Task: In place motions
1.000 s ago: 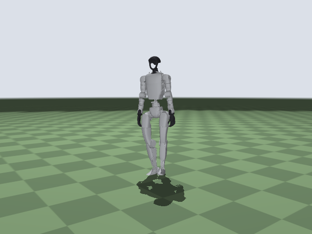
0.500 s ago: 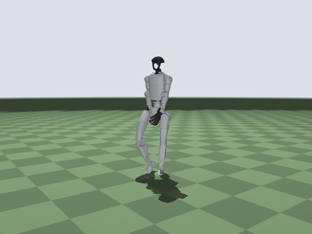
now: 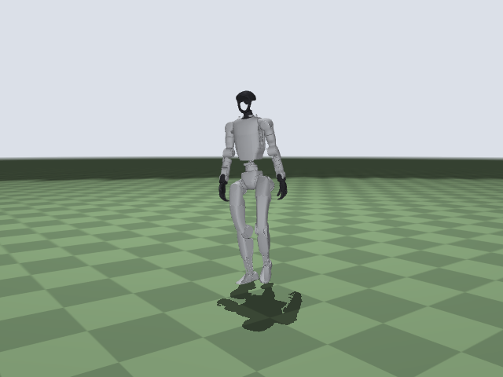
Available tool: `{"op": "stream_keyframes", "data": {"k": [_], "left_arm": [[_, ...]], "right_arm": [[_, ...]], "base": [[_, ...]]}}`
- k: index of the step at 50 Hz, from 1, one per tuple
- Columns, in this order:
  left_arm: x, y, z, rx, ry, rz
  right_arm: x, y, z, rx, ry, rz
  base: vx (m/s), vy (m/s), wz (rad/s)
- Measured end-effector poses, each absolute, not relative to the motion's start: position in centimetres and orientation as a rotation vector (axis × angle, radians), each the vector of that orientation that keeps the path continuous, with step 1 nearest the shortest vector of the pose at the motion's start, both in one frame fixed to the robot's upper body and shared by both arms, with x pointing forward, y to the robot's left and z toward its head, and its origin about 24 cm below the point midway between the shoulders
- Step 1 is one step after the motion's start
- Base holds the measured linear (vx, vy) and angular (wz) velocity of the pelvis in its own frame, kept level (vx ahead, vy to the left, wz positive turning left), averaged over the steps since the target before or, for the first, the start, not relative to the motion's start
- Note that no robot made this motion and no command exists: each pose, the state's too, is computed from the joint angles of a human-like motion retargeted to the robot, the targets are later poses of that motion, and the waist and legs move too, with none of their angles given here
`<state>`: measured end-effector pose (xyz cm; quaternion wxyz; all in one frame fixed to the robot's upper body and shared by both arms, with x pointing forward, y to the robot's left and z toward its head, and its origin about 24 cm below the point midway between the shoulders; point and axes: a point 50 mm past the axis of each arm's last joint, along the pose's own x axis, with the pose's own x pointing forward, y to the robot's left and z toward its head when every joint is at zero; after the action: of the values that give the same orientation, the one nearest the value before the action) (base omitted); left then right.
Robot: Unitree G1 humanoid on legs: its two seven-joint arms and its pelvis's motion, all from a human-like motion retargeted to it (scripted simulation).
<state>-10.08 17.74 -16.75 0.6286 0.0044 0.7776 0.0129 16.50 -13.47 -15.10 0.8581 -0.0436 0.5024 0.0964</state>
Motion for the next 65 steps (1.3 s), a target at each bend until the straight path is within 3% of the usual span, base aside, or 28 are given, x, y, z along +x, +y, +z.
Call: {"op": "stream_keyframes", "data": {"k": [3,12,23,30,40,48,55,65], "left_arm": [[-11.7,17.9,-16.2,0.031,1.856,-0.035],[-16.5,17.9,-14.5,0.016,1.973,-0.046],[-14.2,19.8,-15.2,0.060,1.915,0.012],[-5.1,19.0,-17.4,0.078,1.746,-0.071],[16.8,17.4,-14.9,0.127,1.116,-0.196],[23.3,16.5,-11.4,0.129,0.847,-0.190],[19.2,16.3,-13.8,0.128,0.992,-0.203],[-0.1,18.0,-17.9,0.166,1.625,-0.168]], "right_arm": [[20.1,-12.4,-13.3,-0.008,0.915,0.187],[21.7,-11.6,-12.1,-0.015,0.826,0.212],[12.4,-14.5,-16.5,-0.072,1.160,0.142],[3.4,-17.9,-18.0,-0.127,1.420,0.128],[-4.3,-22.4,-17.2,-0.085,1.640,-0.071],[-8.8,-24.4,-15.8,-0.052,1.770,-0.264],[-8.9,-24.1,-15.9,-0.010,1.754,-0.317],[-0.7,-21.1,-17.6,-0.075,1.570,-0.104]], "base": [[-0.10,-0.07,-0.09],[0.09,-0.03,-0.09],[0.18,0.03,0.13],[0.14,0.13,0.40],[-0.12,0.09,0.10],[0.00,0.00,0.02],[0.05,-0.09,-0.21],[0.06,-0.19,-0.51]]}}
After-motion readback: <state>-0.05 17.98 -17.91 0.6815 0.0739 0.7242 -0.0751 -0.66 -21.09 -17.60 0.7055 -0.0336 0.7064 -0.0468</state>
